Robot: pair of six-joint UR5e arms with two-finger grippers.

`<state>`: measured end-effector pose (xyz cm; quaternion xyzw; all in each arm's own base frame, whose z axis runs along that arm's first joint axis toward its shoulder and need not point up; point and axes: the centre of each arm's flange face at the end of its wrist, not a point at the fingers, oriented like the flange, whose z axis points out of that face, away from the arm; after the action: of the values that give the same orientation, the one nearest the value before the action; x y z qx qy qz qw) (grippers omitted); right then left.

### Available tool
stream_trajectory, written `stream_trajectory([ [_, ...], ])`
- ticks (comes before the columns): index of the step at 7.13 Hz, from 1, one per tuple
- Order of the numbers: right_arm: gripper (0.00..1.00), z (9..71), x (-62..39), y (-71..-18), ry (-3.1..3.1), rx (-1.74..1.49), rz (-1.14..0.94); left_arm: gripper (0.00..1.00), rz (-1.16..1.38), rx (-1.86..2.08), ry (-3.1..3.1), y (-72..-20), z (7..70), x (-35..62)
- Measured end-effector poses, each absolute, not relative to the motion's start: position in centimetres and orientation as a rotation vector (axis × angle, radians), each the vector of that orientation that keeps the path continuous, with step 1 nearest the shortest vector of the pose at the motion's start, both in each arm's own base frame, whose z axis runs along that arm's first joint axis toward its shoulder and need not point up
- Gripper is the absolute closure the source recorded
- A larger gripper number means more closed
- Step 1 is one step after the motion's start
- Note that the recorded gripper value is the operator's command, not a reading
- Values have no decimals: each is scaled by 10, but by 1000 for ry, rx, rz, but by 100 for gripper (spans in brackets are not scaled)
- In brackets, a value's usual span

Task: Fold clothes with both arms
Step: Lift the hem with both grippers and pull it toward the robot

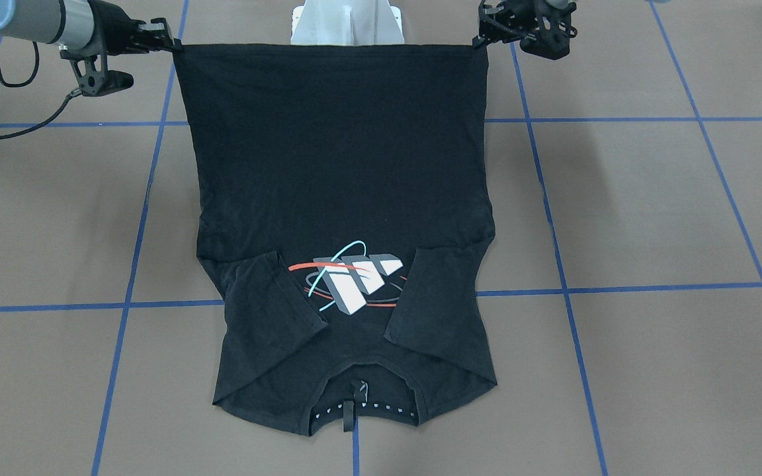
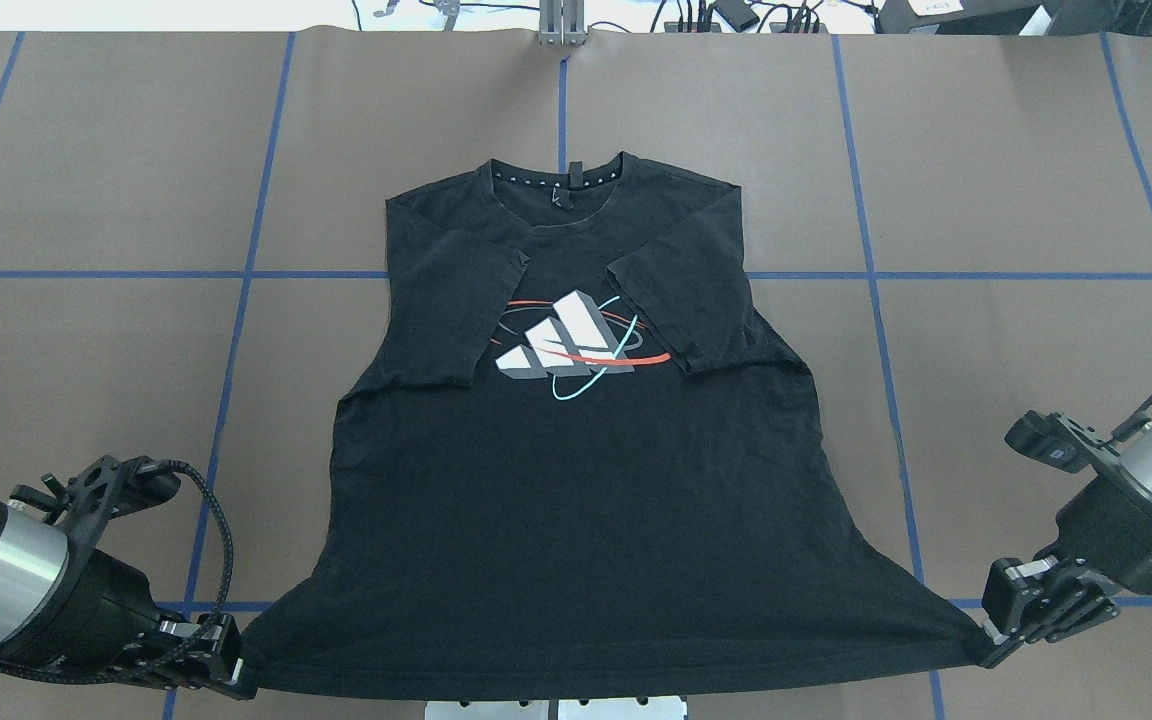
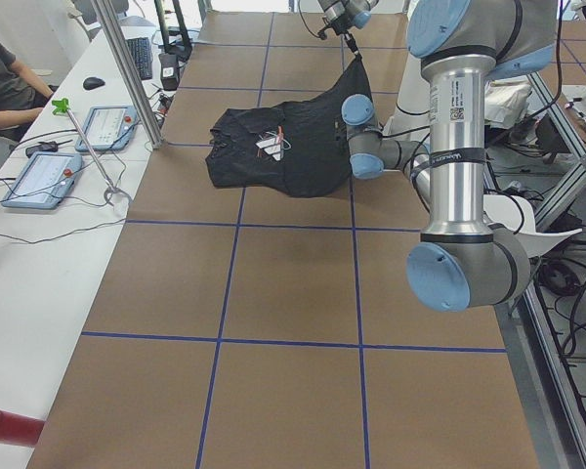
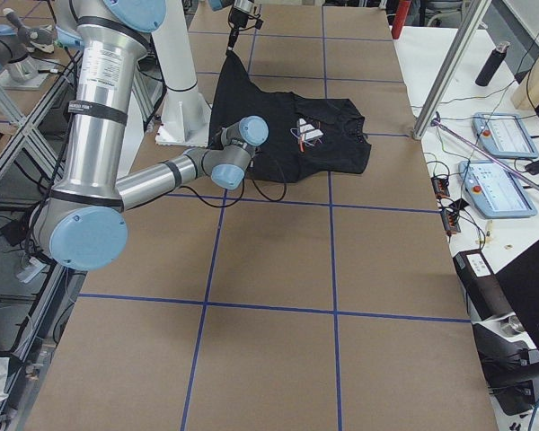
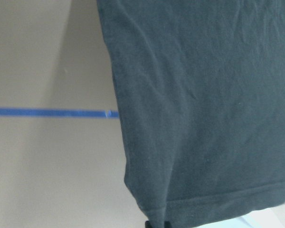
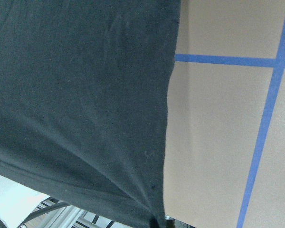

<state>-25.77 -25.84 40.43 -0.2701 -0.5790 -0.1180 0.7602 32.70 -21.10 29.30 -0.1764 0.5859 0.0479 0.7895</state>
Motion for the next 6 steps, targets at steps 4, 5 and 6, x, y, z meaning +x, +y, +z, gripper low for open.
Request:
stream_trajectory([
  [4, 100, 430, -235, -284, -1318, -573, -236, 100, 129, -402, 1280, -211, 283, 328],
  [5, 100, 424, -232, -302, -1341, -539, -224, 100, 119, -386, 1300, -221, 276, 324],
  [6, 100, 416, -233, -323, -1362, -502, -213, 100, 88, -354, 1318, -237, 272, 315],
])
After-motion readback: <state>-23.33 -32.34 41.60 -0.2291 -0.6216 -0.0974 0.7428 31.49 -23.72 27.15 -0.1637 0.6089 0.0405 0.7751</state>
